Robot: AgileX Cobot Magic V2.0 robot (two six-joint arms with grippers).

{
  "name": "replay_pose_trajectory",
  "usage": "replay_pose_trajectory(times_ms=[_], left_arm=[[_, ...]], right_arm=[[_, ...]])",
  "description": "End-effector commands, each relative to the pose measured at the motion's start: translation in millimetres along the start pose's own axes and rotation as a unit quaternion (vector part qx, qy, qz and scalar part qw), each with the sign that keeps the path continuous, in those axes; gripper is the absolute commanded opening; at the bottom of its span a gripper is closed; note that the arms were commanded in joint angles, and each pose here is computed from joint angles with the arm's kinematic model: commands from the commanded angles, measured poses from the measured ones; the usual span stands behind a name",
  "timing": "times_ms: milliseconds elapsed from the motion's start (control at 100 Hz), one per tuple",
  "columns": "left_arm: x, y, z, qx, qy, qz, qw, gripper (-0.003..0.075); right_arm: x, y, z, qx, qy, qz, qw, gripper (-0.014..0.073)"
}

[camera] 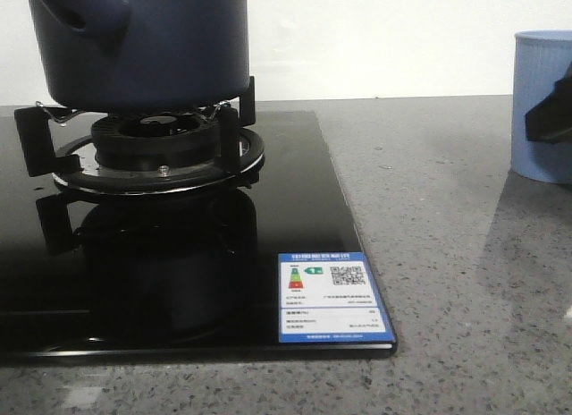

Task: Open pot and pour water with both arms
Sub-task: 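Close the right gripper on the light blue cup and lift it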

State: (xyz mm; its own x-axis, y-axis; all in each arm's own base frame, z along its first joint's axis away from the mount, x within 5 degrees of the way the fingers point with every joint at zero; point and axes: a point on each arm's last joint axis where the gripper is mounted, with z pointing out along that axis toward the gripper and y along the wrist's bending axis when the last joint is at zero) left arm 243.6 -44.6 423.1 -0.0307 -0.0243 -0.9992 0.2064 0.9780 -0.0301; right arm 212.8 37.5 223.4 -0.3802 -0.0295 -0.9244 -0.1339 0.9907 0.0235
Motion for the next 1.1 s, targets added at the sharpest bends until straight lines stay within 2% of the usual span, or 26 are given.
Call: replay_pose_trajectory(times_ms=[0, 160, 390, 600, 740, 880, 1090], left_arm=[[-26, 4, -12, -0.023, -0.071, -0.001, 0.997, 0.0399], [-26, 4, -12, -0.023, -0.071, -0.001, 0.997, 0.0399], [-26, 4, -12, -0.024, -0.072, -0.001, 0.997, 0.0399], [-27, 4, -12, -0.027, -0.077, -0.001, 0.997, 0.0399], [-27, 4, -12, -0.027, -0.078, -0.001, 0.997, 0.0399], [-27, 4, -12, -0.027, -0.078, -0.001, 0.997, 0.0399], [-27, 4, -12, -0.028, -0.078, -0.001, 0.997, 0.0399]], right_arm=[[-16, -1, 7, 0.008, -0.070, 0.015, 0.997, 0.0528], [-15, -2, 12, 0.011, -0.080, 0.021, 0.996, 0.0505], [-18, -2, 12, 0.013, -0.096, 0.021, 0.995, 0.0300], [-22, 0, 11, 0.002, -0.102, 0.000, 0.995, 0.0298], [-43, 5, 7, -0.014, -0.096, -0.027, 0.995, 0.0298], [-76, 9, 6, -0.024, -0.081, -0.049, 0.995, 0.0298], [-131, 34, -2, -0.060, -0.086, -0.116, 0.988, 0.0298]])
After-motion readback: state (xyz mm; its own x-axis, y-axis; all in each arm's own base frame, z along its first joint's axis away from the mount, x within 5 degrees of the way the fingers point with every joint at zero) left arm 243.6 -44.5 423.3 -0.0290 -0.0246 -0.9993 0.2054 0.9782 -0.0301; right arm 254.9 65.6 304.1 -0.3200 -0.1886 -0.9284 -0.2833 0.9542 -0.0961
